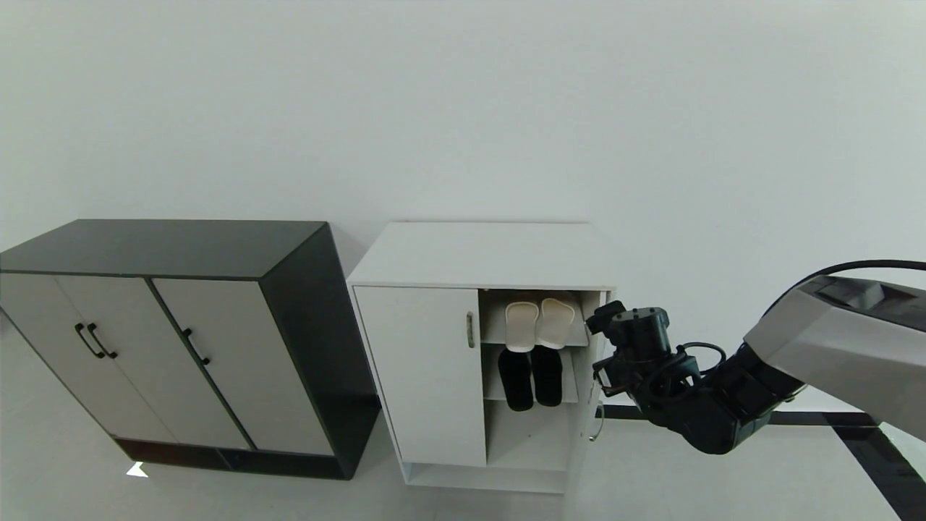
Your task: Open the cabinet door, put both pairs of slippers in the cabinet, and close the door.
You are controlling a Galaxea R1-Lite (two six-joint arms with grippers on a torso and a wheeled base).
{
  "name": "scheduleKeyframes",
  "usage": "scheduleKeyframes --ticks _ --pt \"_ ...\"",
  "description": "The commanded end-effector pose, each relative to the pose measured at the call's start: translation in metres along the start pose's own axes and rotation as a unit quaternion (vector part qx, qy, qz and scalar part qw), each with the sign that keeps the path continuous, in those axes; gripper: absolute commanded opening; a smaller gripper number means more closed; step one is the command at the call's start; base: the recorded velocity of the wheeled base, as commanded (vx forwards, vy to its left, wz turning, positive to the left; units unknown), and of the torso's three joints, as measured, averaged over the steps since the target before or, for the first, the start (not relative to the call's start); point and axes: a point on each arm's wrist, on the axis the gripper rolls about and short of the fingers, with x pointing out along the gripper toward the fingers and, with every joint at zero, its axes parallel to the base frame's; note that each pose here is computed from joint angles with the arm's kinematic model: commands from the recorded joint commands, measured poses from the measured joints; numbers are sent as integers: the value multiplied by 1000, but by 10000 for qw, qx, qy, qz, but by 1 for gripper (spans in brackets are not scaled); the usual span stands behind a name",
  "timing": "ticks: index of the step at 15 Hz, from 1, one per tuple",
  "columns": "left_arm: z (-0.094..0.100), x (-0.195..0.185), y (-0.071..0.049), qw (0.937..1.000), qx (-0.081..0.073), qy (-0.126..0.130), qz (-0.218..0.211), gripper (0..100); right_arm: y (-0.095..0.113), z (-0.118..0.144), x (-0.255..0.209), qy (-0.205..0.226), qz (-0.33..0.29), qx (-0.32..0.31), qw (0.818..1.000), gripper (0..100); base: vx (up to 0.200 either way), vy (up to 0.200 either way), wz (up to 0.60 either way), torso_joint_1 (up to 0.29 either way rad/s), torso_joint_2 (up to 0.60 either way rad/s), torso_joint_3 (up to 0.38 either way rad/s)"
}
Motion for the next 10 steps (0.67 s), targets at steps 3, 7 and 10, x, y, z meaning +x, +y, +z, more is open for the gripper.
scheduleKeyframes --ticks 3,7,10 --pt "0 0 0 10000 -4 6 1 0 14 -6 4 -23 749 308 9967 0 0 0 0 0 0 0" --pt "0 0 0 10000 -4 6 1 0 20 10 10 -443 1372 1172 9826 0 0 0 0 0 0 0" --pt "0 0 0 10000 -4 6 1 0 19 13 8 -806 1550 1358 9752 0 0 0 0 0 0 0"
